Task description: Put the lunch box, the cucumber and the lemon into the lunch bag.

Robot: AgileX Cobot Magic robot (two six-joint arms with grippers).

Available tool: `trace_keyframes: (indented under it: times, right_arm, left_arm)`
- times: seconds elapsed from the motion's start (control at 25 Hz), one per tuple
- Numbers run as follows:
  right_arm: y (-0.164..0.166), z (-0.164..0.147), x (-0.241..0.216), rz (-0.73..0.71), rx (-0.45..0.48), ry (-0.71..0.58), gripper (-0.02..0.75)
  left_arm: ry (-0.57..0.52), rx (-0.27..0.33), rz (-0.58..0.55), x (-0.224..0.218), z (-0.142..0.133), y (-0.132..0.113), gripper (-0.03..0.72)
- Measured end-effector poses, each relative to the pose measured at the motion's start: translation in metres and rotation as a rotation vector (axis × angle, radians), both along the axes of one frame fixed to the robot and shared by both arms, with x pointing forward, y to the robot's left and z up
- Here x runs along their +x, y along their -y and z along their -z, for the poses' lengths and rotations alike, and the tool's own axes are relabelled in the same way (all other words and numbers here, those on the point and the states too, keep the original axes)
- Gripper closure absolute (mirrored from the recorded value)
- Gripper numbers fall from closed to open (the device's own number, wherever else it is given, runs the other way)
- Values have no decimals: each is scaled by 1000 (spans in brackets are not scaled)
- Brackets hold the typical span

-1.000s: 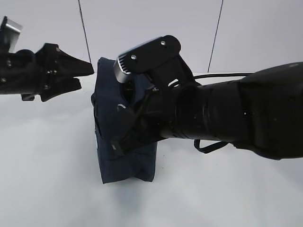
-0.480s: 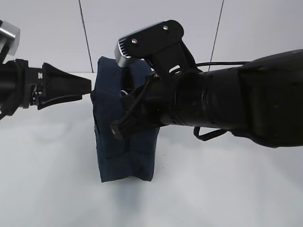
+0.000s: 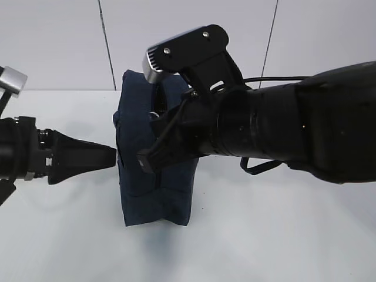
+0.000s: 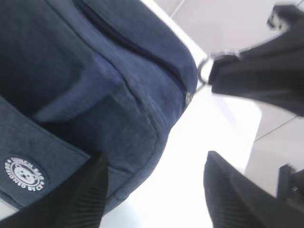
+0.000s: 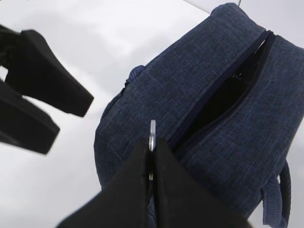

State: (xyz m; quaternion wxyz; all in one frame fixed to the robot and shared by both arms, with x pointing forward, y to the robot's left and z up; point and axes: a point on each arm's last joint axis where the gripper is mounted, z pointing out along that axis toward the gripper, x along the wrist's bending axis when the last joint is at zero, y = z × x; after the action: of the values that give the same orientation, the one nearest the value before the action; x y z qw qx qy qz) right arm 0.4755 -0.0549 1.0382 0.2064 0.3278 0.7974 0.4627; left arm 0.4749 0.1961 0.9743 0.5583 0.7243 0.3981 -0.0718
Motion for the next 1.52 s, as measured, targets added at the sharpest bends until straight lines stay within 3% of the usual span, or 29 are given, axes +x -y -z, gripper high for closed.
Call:
trace_keyframes:
  times: [0.2,0.28,0.4,0.6,1.04,1.12,1.36,1.52]
  right_arm:
    - [0,0,0,-3,2,-1,730]
    - [0,0,0,-5,3,-1,730]
    - [-1,0,-1,-12,7,-2,730]
    - [-3,-1,-2,-37,21,-8,730]
    - [-6,-2,-5,-74,54,-26,730]
    - [-7,-2,-5,-74,57,-27,730]
    - [-7,-2,-5,-75,55,-26,730]
    - [-6,-2,-5,-71,54,-26,730]
  left_arm:
    - [71,67,14,-3,3,19,225]
    - [96,119,18,-4,6,26,225]
    - [120,192,5,-4,11,29,225]
    - [138,254,-29,-1,14,26,225]
    - [175,275,-25,3,12,26,241]
    - [178,275,-25,3,12,26,304]
    - [171,263,-15,3,13,27,657]
    - [172,262,-14,3,13,27,688]
